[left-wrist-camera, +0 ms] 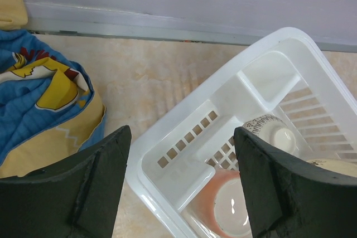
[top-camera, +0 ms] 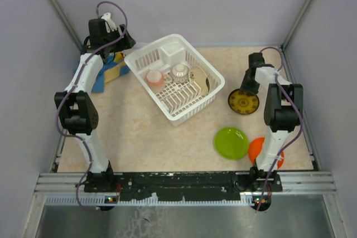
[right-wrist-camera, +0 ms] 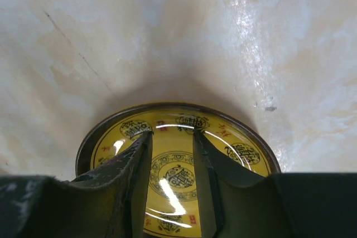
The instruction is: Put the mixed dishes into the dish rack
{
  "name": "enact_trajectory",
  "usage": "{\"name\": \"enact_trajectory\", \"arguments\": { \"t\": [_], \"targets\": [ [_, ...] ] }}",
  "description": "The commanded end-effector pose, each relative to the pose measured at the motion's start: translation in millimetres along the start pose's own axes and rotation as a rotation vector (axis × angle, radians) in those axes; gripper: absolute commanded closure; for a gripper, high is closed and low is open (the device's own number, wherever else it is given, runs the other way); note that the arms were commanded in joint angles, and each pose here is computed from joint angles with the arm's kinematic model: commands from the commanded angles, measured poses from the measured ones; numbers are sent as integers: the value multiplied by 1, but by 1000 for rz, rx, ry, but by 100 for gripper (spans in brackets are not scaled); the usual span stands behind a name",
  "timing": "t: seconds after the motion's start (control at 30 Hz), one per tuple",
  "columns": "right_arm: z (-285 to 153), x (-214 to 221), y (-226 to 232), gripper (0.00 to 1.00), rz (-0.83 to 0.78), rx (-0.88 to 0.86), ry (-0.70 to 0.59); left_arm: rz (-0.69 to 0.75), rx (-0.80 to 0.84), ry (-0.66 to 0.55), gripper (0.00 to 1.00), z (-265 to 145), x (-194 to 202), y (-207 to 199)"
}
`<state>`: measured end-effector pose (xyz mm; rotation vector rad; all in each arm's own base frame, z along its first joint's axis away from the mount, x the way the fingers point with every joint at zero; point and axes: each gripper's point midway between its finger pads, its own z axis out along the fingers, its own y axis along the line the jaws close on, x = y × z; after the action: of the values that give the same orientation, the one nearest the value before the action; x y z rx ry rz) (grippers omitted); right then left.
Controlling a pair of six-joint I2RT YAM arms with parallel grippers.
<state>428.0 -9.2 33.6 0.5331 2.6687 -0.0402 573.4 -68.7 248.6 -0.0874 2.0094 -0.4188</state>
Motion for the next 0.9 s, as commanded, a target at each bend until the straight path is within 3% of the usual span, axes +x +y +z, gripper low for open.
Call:
{"name": "enact_trajectory", "arguments": {
  "t": [0.0,0.2,0.27,0.43,0.6,0.87],
  "targets": [
    [-34,-19,7,64,-4,-42,-84,-3,19,-58,19,-5,-23,-6],
    [-68,-15,-2,52,32,-56,-118,-4,34,-69,19,-3,-26,-9],
    [-74,-8,-12,42,75,-72,-116,-8,44,-70,19,-3,-26,-10],
    [-84,17,-40,32,196,-155,-107,-35,99,-57,16,2,-20,-18],
    [-83,39,-63,31,284,-181,-102,-49,137,-54,11,1,-18,-25],
    [-59,49,-59,39,370,-271,-92,-30,146,-72,10,-12,-23,-29]
  ]
}}
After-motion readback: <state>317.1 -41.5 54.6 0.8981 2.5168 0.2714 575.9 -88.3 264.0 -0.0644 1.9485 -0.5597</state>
